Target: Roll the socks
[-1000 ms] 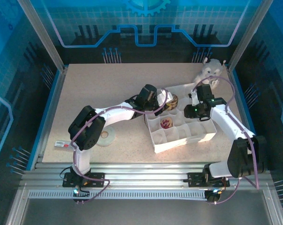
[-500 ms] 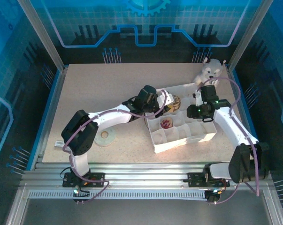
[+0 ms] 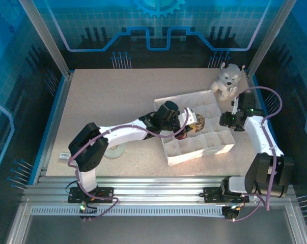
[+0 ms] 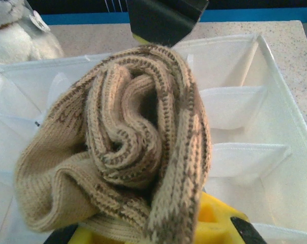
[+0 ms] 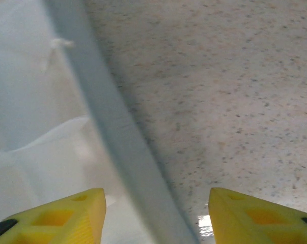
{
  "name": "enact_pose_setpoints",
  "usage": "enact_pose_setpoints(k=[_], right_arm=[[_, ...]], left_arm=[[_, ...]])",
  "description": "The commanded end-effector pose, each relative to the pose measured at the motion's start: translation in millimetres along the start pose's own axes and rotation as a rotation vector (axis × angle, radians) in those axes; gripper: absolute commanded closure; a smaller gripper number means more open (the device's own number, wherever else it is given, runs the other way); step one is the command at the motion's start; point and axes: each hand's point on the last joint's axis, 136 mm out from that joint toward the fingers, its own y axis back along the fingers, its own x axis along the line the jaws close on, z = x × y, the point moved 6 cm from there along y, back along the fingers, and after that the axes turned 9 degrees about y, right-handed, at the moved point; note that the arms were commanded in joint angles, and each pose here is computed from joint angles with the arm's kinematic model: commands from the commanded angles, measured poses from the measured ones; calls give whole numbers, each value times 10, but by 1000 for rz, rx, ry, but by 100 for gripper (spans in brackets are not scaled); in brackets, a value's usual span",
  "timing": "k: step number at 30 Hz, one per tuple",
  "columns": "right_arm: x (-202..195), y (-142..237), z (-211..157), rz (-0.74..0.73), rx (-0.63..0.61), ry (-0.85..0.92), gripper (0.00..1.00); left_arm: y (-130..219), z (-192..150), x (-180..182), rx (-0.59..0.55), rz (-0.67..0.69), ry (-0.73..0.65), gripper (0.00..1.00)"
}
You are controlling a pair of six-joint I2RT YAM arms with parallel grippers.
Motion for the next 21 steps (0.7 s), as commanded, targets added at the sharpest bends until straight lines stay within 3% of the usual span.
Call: enact_pose_setpoints(k=[1, 10, 21], right_arm=[[-101, -151, -65, -26, 42, -17, 45], [-125, -360, -199, -38, 105, 1, 48], [-149, -420, -224, -33, 125, -13, 75]], left_arm=[[-94, -233, -48, 50, -29, 27, 100], [-172, -539, 16, 124, 21, 48, 100], [-6, -475, 150, 70, 92, 51, 100]])
